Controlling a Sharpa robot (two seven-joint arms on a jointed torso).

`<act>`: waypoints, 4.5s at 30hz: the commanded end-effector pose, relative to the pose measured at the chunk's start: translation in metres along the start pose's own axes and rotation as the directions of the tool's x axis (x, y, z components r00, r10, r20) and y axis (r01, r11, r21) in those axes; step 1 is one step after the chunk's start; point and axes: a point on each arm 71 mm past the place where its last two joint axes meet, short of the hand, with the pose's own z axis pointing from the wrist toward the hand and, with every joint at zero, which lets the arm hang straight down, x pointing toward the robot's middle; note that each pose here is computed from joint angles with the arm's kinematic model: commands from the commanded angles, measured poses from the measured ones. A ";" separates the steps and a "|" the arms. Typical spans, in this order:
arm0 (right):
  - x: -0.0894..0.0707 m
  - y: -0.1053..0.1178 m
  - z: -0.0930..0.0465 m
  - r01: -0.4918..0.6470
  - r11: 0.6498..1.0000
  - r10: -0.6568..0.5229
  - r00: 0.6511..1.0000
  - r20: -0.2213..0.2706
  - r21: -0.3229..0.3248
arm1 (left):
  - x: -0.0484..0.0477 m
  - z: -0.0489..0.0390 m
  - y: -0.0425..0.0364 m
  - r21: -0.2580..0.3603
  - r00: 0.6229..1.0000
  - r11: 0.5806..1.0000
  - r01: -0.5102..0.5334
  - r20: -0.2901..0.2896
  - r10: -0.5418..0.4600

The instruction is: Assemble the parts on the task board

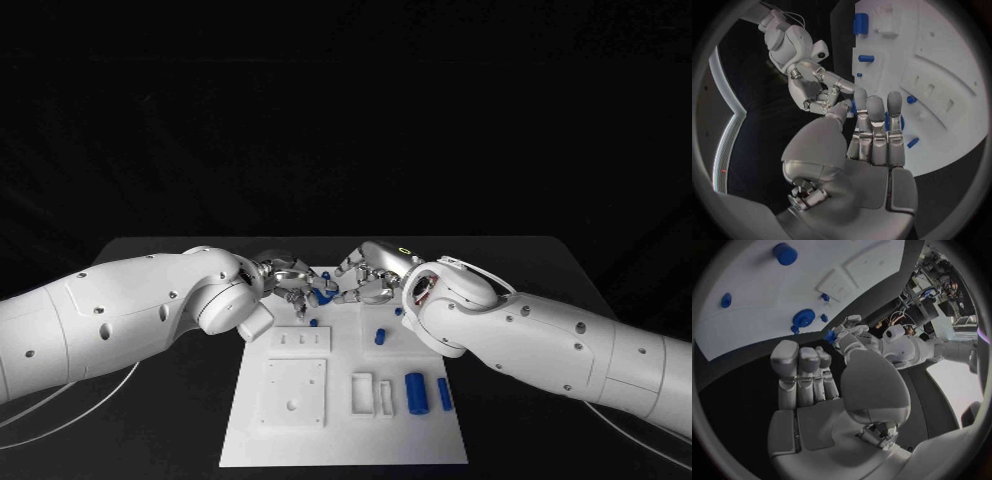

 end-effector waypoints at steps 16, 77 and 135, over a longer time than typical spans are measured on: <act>-0.015 -0.040 -0.022 -0.106 0.994 0.104 0.993 0.059 0.038 | -0.0093 -0.0028 0.0105 -0.086 0.995 0.992 -0.097 0.001 0.097; -0.079 -0.114 -0.037 -0.287 0.940 0.236 0.937 0.256 0.186 | 0.0181 -0.0030 0.0340 -0.291 0.875 0.846 -0.447 0.051 0.481; -0.078 -0.114 -0.036 -0.288 0.938 0.238 0.940 0.243 0.194 | 0.0274 -0.0044 0.0431 -0.302 0.877 0.827 -0.475 -0.079 0.474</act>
